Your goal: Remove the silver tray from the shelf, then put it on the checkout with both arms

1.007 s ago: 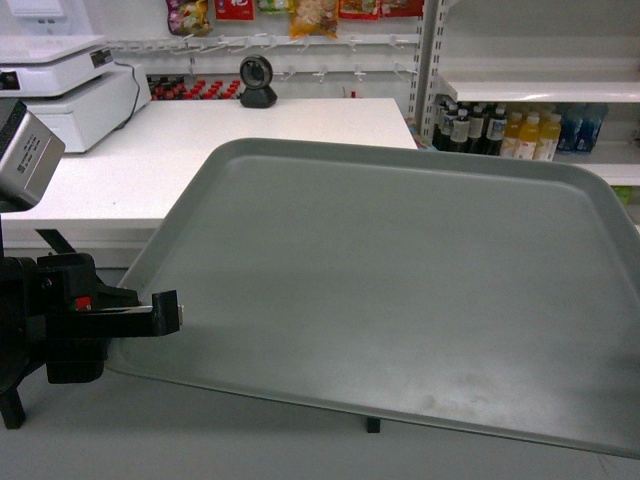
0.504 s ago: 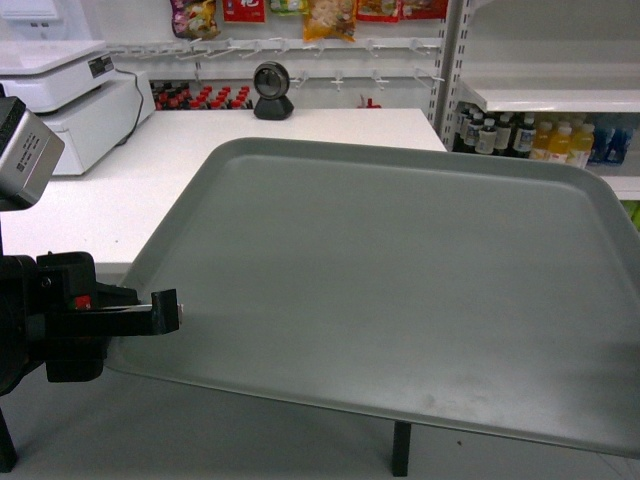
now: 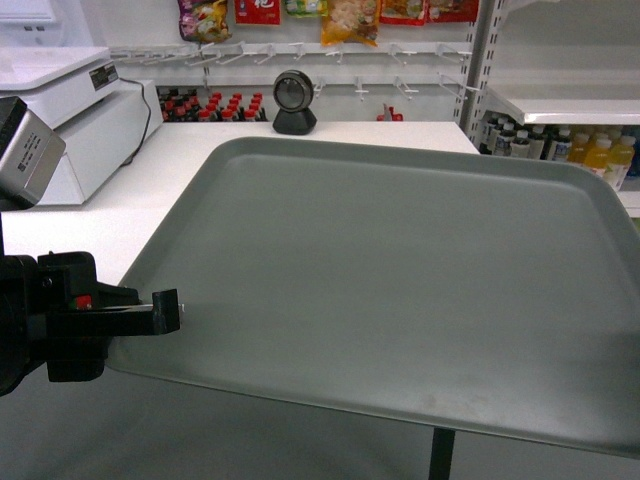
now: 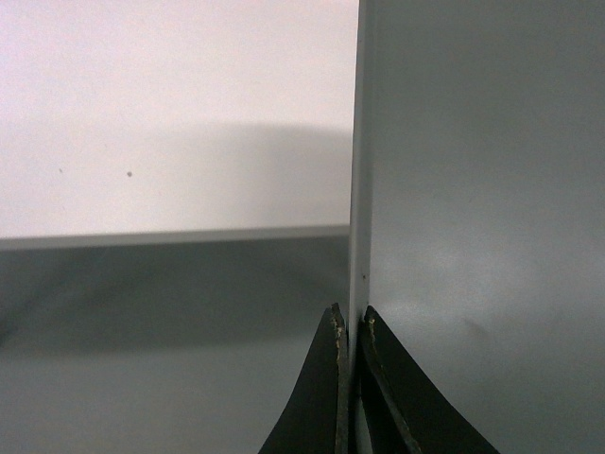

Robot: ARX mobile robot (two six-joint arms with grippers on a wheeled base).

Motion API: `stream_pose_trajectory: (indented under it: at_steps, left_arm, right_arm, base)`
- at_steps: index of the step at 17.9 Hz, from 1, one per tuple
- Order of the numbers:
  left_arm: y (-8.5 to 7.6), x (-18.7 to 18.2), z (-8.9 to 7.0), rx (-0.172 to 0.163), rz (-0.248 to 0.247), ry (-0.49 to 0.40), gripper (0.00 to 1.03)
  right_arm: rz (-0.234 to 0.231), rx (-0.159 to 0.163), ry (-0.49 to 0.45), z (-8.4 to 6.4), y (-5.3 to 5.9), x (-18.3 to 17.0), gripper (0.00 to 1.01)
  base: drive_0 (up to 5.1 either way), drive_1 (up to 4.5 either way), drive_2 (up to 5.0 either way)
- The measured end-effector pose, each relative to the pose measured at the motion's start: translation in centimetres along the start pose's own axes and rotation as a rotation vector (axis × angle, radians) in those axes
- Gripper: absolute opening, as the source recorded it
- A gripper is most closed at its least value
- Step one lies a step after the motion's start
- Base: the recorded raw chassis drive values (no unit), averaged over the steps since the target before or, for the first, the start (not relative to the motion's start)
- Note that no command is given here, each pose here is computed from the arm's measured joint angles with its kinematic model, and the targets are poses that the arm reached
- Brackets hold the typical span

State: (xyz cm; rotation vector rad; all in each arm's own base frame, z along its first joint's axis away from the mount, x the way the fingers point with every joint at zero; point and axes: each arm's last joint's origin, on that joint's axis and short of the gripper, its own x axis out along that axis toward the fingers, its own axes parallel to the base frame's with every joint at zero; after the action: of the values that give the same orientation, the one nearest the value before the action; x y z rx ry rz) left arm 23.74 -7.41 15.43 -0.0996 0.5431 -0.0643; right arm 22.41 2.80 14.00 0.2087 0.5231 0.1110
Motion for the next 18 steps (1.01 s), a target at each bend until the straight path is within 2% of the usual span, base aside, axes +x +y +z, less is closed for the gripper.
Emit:
stream_pose_trajectory:
  at_steps: [4,18]
  left_arm:
    - [0.01,0.00,-0.01,0.000,0.001,0.001,0.02]
    - [0.01,0.04,-0.07,0.001,0.001,0.005,0.02]
  right_arm:
    - [0.000,0.000,0.000,0.00,0.00,0.00,0.03]
    - [-0.001,0.001,0.006,-0.04,-0.01,0.01,0.03]
  base:
    - [-2.5,5.09,-2.3]
    - [-0.2,4.12,-4.4]
